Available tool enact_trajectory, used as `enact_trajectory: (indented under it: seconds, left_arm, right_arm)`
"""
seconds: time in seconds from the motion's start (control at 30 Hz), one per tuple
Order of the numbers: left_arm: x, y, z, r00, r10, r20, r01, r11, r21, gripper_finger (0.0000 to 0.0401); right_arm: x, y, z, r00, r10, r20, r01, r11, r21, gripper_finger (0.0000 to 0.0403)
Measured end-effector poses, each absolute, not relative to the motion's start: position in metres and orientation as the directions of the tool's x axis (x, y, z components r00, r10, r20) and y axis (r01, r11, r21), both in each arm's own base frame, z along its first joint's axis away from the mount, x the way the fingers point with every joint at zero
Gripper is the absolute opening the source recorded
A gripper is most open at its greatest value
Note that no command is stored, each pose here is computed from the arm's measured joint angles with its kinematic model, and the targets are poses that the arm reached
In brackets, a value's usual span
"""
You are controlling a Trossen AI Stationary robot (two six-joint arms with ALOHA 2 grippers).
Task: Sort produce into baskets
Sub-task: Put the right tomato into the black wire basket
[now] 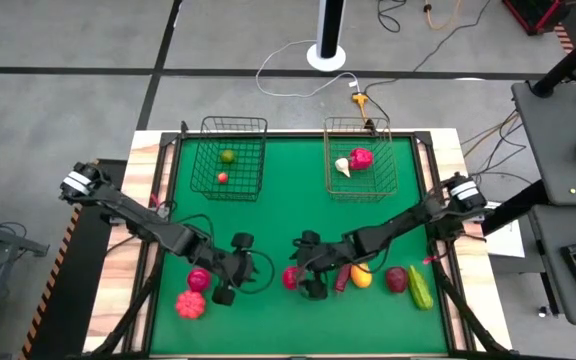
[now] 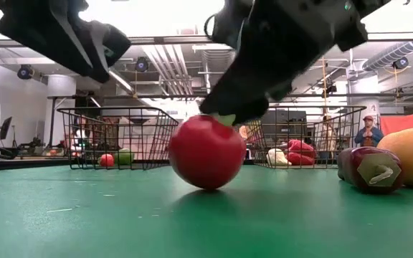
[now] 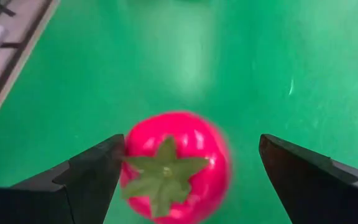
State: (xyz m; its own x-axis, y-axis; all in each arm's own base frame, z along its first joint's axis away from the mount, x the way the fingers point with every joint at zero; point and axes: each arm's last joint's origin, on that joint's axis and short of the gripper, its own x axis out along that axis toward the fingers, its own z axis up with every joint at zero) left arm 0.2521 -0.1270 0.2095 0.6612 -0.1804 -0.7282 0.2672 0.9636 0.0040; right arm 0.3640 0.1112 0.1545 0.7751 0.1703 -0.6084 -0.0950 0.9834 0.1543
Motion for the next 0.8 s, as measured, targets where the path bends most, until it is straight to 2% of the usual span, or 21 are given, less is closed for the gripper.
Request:
enact_trajectory:
  seconds: [0.3,0.7,0.8]
  left_arm:
    - [0.257,-0.137,0.196,0.652,-0.194,-0.733,0.268,0.963,-0.017,0.0076]
    - [0.252,-0.136,0.186,0.650,-0.194,-0.734,0.263,0.964,-0.021,0.0075]
    - [0.250,-0.134,0.176,0.687,-0.214,-0.695,0.259,0.965,-0.041,0.0075]
  right_arm:
    - [0.375,0.114,0.123,0.648,0.122,-0.752,-0.025,0.990,0.140,0.0364]
    - [0.387,0.115,0.121,0.656,0.108,-0.747,-0.050,0.994,0.100,0.0364]
    - [0.388,0.115,0.122,0.668,0.109,-0.736,-0.062,0.994,0.090,0.0364]
